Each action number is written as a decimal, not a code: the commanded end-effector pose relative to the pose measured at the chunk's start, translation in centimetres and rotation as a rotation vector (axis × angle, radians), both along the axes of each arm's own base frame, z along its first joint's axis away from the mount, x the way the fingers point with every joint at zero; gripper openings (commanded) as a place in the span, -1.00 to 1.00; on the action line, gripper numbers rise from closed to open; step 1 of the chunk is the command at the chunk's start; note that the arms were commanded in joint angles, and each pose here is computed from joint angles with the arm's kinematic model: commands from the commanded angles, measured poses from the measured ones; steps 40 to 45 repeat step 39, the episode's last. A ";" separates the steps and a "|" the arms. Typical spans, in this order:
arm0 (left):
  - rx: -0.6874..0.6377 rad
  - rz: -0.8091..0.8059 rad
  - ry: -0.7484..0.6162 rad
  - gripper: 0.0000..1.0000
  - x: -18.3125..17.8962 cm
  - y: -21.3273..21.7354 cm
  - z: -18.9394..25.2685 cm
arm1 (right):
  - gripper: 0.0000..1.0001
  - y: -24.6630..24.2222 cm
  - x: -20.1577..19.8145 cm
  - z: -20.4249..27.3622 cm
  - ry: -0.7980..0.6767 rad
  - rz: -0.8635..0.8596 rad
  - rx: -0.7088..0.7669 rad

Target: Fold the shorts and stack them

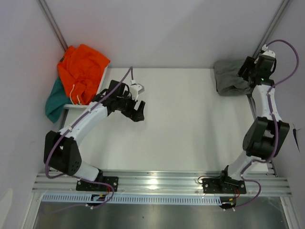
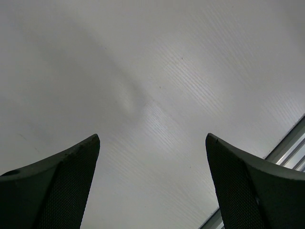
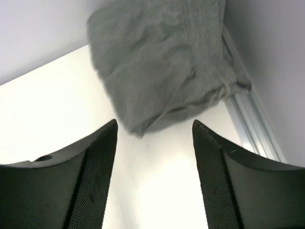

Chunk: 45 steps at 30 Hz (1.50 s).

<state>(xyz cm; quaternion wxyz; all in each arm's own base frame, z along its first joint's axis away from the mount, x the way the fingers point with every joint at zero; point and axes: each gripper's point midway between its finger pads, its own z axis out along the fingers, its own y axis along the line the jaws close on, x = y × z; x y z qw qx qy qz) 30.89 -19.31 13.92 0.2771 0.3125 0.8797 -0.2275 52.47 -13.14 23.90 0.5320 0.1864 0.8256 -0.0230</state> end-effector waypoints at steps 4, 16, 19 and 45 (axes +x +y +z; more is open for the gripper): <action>-0.095 0.115 -0.267 0.86 1.7 3.0 7.5 | 0.64 6.7 -6.4 8.6 -0.291 0.146 0.020; -0.158 0.352 -0.824 0.82 -2.4 10.1 13.1 | 0.89 15.1 -18.0 2.5 -0.431 0.315 0.126; -0.134 0.384 -0.850 0.82 -2.2 11.0 10.6 | 0.90 15.6 -19.8 0.9 -0.455 0.303 0.132; -0.195 0.646 -0.944 0.99 -3.1 14.6 5.4 | 0.90 15.5 -21.5 0.2 -0.489 0.264 0.145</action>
